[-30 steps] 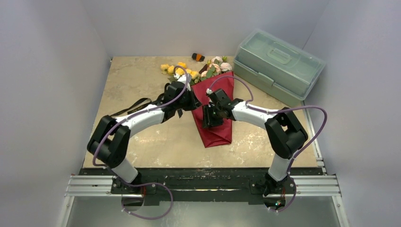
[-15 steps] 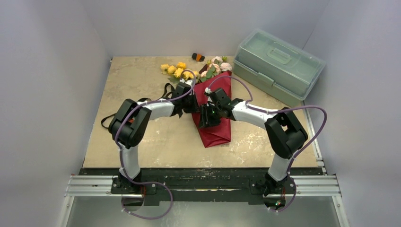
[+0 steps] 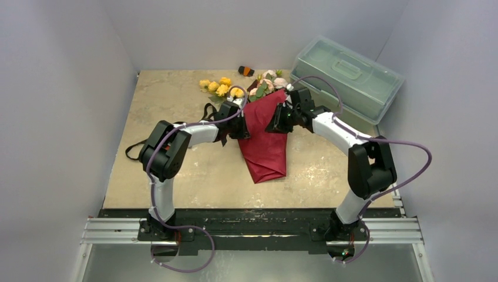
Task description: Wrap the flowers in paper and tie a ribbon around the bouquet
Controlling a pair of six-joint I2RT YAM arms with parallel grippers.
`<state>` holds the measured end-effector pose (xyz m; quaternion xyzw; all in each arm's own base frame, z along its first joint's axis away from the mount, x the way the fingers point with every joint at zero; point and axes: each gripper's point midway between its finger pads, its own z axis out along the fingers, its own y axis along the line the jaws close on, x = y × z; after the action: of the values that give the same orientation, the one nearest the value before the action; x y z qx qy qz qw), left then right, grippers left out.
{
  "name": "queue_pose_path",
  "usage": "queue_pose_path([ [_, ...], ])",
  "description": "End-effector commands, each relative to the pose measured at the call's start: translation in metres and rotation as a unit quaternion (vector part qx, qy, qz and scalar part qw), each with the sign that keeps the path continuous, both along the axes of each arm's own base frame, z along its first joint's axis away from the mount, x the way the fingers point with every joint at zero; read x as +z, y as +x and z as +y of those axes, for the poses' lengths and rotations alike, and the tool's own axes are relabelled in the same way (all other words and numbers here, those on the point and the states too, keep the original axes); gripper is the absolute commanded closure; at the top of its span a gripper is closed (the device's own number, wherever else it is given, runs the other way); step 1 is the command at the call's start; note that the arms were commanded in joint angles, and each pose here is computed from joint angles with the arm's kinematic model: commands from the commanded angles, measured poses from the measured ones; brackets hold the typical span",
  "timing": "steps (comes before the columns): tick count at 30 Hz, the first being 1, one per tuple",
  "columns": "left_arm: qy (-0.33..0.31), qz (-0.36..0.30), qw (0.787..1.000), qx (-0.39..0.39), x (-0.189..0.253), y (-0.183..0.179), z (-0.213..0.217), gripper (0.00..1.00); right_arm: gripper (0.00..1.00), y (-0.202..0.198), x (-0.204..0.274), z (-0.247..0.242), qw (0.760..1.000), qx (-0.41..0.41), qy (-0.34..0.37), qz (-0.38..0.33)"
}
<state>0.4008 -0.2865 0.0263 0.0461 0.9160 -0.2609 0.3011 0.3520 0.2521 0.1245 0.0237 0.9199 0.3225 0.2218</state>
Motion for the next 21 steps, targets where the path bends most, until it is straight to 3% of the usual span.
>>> queue_pose_path([
  [1, -0.001, -0.018, 1.0, -0.014, 0.009, 0.009, -0.004, 1.0, 0.8, 0.028, -0.011, -0.008, 1.0, -0.015, 0.009, 0.011],
  [10, 0.006, -0.018, 1.0, -0.02, 0.024, 0.008, -0.003, 1.0, 0.86, 0.032, -0.103, -0.028, 0.996, -0.012, -0.046, 0.079],
  [15, 0.036, -0.081, 0.995, -0.043, 0.074, 0.003, -0.007, 1.0, 0.87, 0.023, -0.115, -0.032, 0.995, -0.015, -0.05, 0.089],
  [21, 0.054, -0.122, 0.983, -0.124, 0.103, -0.037, -0.043, 1.0, 0.88, 0.018, -0.117, -0.032, 0.995, -0.021, -0.041, 0.093],
])
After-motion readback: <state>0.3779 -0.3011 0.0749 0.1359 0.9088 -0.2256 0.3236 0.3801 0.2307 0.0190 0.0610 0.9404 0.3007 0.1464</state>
